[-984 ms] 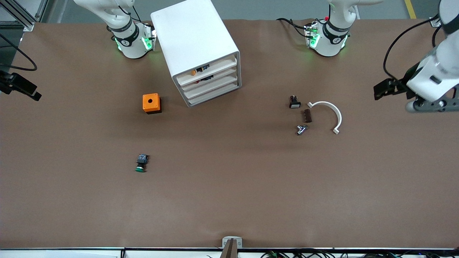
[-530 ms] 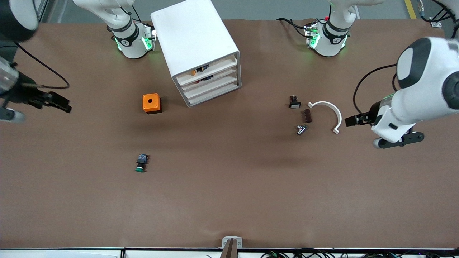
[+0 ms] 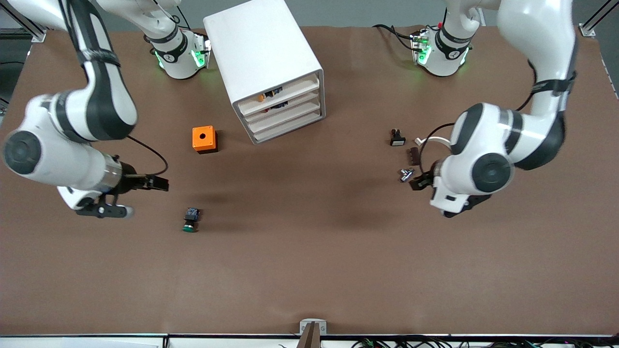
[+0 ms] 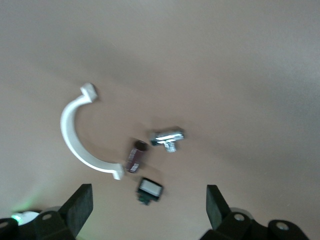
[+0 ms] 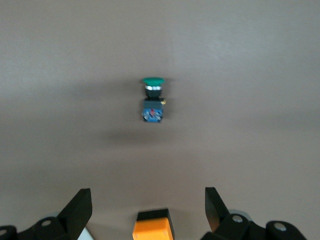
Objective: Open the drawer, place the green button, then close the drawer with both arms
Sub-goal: 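Grasp the green button with the right gripper while the left gripper nears the cabinet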
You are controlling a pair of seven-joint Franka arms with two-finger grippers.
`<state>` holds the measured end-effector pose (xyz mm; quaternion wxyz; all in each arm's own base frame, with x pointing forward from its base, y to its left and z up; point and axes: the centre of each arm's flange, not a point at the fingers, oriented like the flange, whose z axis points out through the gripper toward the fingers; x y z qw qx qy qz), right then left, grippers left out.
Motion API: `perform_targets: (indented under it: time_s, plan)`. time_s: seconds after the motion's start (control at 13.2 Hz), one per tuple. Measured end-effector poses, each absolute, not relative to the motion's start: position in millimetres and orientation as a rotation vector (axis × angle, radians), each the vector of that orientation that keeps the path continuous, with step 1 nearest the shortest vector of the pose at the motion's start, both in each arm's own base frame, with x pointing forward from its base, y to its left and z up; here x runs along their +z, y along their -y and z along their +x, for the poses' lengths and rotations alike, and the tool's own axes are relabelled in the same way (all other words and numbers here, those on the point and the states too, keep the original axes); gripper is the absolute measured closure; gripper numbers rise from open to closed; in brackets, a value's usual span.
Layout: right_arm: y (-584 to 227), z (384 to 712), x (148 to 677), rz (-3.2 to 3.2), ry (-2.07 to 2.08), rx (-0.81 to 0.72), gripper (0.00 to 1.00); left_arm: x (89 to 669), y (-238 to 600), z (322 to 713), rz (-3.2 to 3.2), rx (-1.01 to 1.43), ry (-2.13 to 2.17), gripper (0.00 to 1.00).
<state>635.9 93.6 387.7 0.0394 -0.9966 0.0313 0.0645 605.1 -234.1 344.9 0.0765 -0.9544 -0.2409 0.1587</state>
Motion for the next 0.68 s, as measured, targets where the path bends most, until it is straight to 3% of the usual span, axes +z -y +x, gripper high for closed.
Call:
perform_targets:
  time_s: [0.45, 0.68]
  plan:
    - [-103.4, 654.3, 253.0, -3.078, -0.111, 0.159, 0.0, 279.1, 349.3, 558.3, -2.518, 0.488, 1.239, 0.0]
    - [-101.0, 646.3, 212.9, -3.085, -0.168, 0.185, 0.0, 250.9, 396.6, 526.3, -2.193, 0.75, 1.638, 0.0]
